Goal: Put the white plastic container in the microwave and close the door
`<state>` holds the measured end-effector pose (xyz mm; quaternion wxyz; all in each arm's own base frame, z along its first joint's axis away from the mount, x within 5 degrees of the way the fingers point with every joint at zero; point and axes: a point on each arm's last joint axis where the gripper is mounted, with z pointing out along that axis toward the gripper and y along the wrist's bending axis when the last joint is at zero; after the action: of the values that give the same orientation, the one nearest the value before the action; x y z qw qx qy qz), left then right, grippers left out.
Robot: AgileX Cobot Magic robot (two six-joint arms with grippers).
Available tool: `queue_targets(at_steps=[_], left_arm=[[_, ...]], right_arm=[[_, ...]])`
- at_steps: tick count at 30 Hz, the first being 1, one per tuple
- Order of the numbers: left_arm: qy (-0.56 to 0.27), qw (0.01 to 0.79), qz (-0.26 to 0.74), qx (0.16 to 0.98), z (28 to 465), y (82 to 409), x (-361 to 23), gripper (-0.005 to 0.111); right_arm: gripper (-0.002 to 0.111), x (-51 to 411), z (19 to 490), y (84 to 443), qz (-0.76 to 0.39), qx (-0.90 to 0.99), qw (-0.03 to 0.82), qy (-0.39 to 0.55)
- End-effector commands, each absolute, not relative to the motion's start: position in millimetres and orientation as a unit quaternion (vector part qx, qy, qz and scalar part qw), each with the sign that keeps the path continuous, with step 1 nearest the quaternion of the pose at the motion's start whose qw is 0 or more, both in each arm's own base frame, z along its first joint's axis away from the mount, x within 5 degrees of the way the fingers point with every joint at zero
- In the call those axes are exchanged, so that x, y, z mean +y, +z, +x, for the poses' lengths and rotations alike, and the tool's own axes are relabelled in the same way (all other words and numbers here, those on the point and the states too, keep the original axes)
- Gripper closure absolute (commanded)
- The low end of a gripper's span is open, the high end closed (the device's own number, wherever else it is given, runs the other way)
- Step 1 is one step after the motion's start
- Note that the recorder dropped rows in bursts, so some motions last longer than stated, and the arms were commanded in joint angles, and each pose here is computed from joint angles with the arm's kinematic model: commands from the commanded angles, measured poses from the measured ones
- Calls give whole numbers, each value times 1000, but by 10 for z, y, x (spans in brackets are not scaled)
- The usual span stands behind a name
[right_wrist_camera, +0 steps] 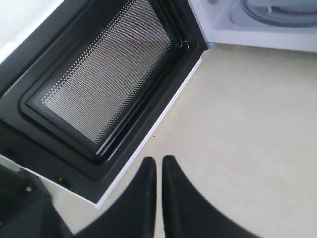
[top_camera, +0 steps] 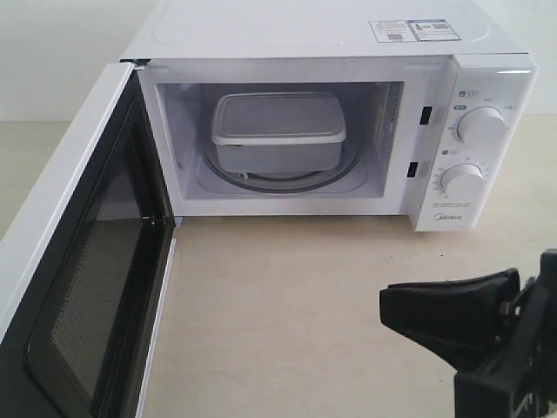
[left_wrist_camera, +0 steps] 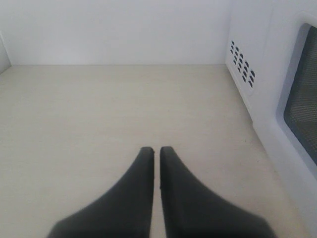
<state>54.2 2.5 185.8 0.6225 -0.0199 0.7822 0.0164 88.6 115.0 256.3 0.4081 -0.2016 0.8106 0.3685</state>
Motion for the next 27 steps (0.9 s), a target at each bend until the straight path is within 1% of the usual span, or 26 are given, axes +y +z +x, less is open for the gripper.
queue_targets(at_steps=[1, 4, 7, 15, 21, 27], left_arm=[[13, 622, -27, 782, 541, 1848, 27, 102], [13, 622, -27, 782, 541, 1848, 27, 102], [13, 622, -27, 782, 541, 1848, 27, 102], [13, 622, -27, 782, 541, 1848, 27, 102], [13, 622, -27, 782, 541, 1848, 27, 102], [13, 622, -27, 782, 541, 1848, 27, 102]], right_arm=[[108, 987, 933, 2651, -224, 784, 484, 316], [108, 778, 965, 2755, -180, 771, 541, 283], [108, 579, 881, 2876, -160, 743, 603, 245], [108, 264, 523, 3012, -109, 691, 698, 153], [108, 214, 324, 3001, -92, 676, 723, 110], [108, 237, 210, 2851, -145, 711, 685, 68]])
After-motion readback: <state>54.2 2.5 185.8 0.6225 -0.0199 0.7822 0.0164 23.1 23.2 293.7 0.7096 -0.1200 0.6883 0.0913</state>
